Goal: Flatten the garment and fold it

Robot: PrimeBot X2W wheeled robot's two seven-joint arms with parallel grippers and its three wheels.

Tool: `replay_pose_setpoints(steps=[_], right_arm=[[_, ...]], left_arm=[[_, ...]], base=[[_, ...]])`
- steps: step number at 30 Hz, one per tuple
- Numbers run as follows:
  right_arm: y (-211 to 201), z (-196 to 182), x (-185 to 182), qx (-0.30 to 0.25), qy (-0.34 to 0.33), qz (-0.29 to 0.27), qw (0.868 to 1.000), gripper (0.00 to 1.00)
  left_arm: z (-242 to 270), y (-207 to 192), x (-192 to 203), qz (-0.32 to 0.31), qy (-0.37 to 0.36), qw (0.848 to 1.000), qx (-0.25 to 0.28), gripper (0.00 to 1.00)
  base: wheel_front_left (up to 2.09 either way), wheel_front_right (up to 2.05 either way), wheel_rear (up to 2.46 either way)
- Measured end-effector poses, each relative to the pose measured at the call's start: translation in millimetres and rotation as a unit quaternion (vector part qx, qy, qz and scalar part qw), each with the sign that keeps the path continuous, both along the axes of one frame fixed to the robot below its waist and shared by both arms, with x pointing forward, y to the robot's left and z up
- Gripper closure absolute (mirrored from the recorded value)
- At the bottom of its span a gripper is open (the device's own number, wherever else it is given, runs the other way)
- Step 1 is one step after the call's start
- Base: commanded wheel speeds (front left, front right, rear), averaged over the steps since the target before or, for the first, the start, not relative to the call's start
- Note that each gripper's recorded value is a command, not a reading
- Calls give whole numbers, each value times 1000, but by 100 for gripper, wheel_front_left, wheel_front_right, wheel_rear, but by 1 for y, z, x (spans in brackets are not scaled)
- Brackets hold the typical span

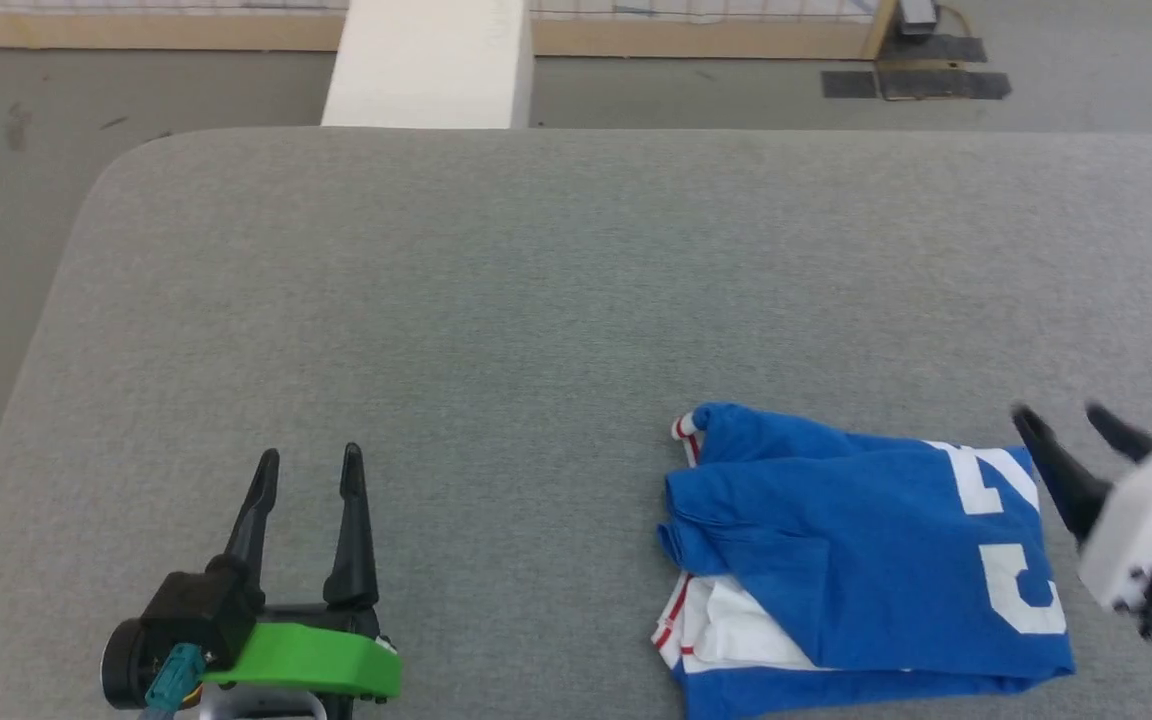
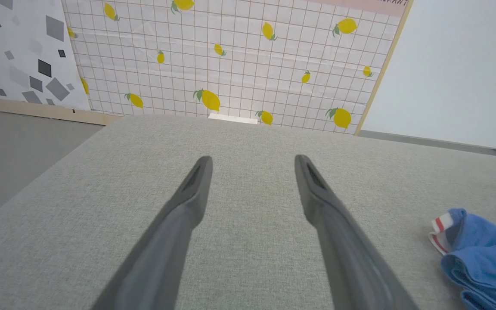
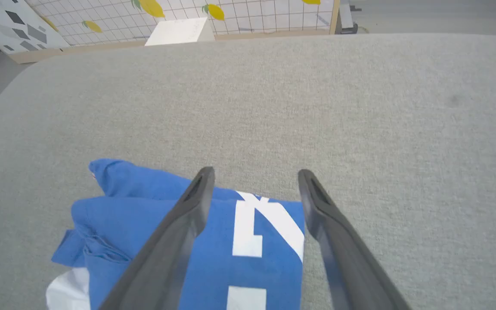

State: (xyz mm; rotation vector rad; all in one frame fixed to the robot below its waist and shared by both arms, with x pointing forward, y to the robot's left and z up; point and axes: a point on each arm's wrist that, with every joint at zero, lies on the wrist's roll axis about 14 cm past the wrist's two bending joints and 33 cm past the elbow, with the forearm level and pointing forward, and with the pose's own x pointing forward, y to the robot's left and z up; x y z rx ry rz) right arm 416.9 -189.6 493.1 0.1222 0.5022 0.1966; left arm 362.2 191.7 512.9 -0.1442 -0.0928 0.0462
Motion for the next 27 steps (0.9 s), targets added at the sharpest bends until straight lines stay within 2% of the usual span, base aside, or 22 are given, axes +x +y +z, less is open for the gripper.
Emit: replay_pose_setpoints(steps=[4,8,16,23,24,26,27], right_arm=[[-25,-30,-26,2,48,-45,998,0],[-26,-61,-46,21,104,-66,992,0],[-21,-88,-45,31,131,-77,988,0],[-8,-113,-47,36,178,-62,981,0],[-8,-115,-47,35,183,-60,981,45],[-8,-116,-45,33,187,-56,980,100],[-8,-116,-45,32,188,-56,980,100]], left_arm=[[-4,-3,3,-6,5,1000,-1,0],[-11,-5,6,-9,15,1000,2,0],[-13,0,4,-3,20,1000,16,0],[-13,5,-1,-1,22,999,23,0],[-13,4,-1,-3,23,999,24,0],[-13,1,-2,-8,23,999,26,0],[-13,0,-2,-10,22,999,25,0]], base=[[0,0,0],[0,0,0],[0,0,0],[0,0,0],[0,0,0],[0,0,0],[0,0,0]])
